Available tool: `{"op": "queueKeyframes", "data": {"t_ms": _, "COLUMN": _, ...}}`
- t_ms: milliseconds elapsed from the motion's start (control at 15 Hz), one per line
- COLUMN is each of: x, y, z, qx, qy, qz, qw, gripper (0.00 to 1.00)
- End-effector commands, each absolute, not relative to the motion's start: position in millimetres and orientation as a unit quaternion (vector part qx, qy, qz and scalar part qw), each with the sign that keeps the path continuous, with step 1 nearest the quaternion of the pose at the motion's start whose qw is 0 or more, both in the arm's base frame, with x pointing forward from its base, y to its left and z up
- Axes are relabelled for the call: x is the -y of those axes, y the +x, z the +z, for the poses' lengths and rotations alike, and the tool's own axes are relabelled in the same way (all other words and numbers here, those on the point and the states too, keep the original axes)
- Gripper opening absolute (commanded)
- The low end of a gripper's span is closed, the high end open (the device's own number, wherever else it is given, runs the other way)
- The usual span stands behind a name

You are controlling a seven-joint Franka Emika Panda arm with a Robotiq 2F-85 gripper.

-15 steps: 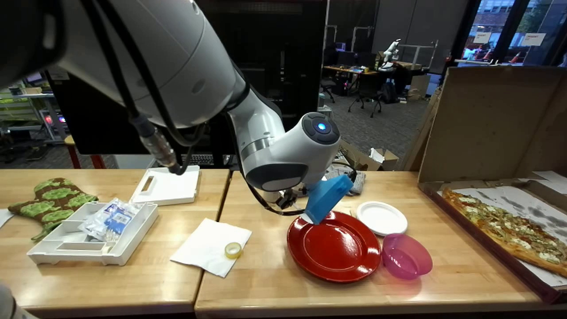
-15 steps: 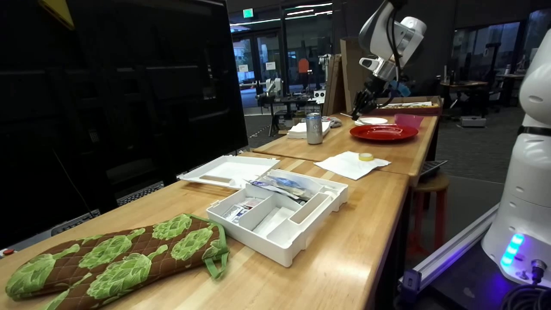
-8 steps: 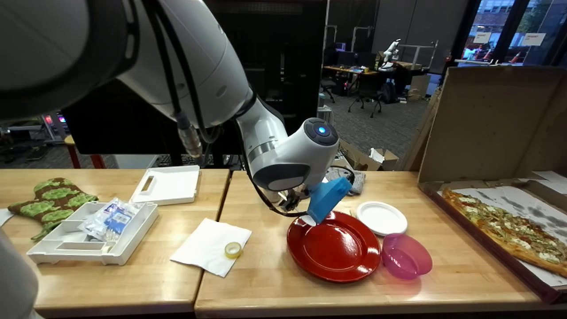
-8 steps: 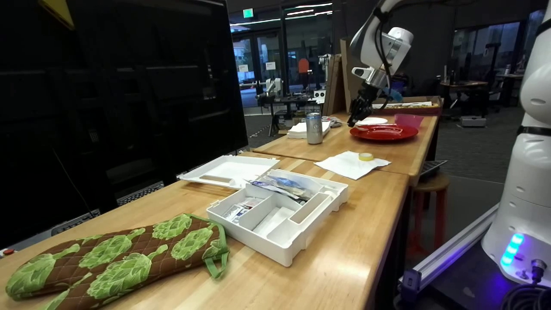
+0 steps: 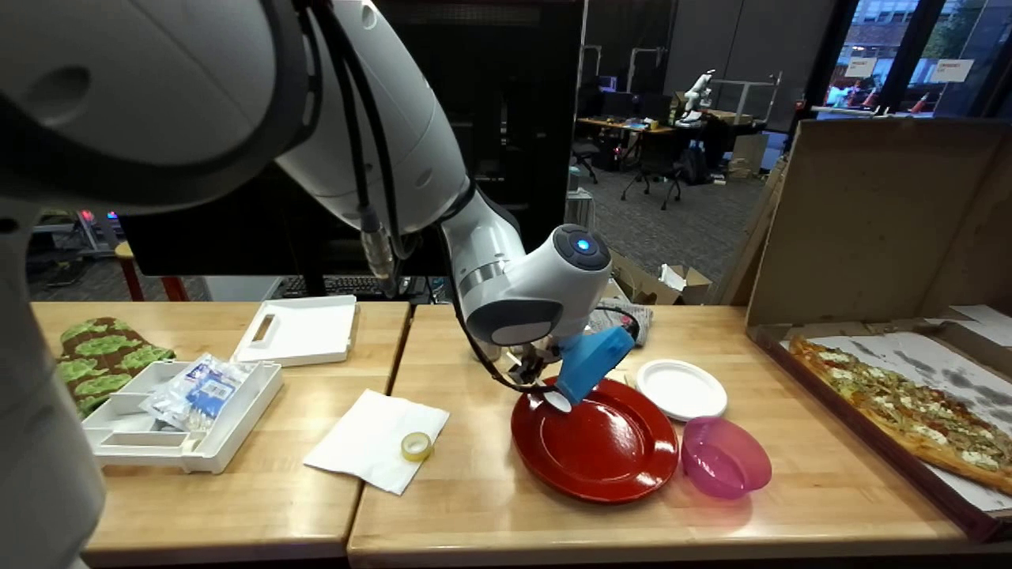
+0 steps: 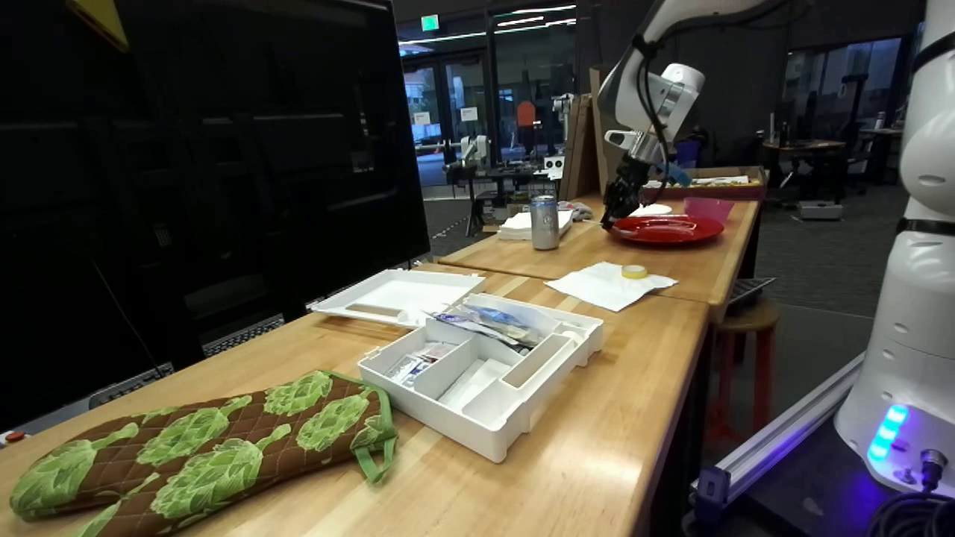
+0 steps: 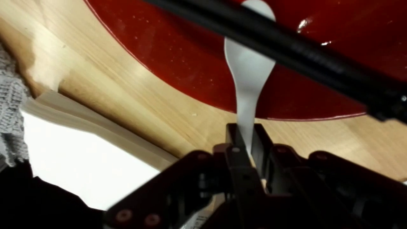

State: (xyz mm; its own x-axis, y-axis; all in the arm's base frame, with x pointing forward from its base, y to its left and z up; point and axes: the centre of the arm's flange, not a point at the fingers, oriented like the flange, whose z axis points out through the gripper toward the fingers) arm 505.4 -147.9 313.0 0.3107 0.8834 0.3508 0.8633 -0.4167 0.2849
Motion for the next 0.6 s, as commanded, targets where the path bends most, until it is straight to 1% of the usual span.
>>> {"op": "queueKeyframes", "data": {"t_ms": 0, "x": 152.9, "y": 512.8, "z": 313.8, "qx": -0.541, "qy": 0.806, "qz": 0.239, "qw": 0.023, "gripper": 0.03}}
{"op": "queueKeyframes", "data": {"t_ms": 67, "x": 152.6, "y": 512.7, "z": 315.6, "qx": -0.542, "qy": 0.806, "qz": 0.239, "qw": 0.024, "gripper": 0.03}}
{"op": "queueKeyframes", "data": {"t_ms": 133, "x": 152.0, "y": 512.5, "z": 317.7, "qx": -0.542, "qy": 0.805, "qz": 0.239, "qw": 0.026, "gripper": 0.38}}
{"op": "queueKeyframes", "data": {"t_ms": 200, "x": 151.3, "y": 512.5, "z": 319.6, "qx": -0.543, "qy": 0.804, "qz": 0.241, "qw": 0.028, "gripper": 0.38}}
{"op": "queueKeyframes", "data": {"t_ms": 267, "x": 150.4, "y": 512.0, "z": 322.3, "qx": -0.544, "qy": 0.803, "qz": 0.242, "qw": 0.029, "gripper": 0.41}}
{"op": "queueKeyframes", "data": {"t_ms": 533, "x": 144.0, "y": 511.3, "z": 331.6, "qx": -0.549, "qy": 0.797, "qz": 0.247, "qw": 0.036, "gripper": 0.68}}
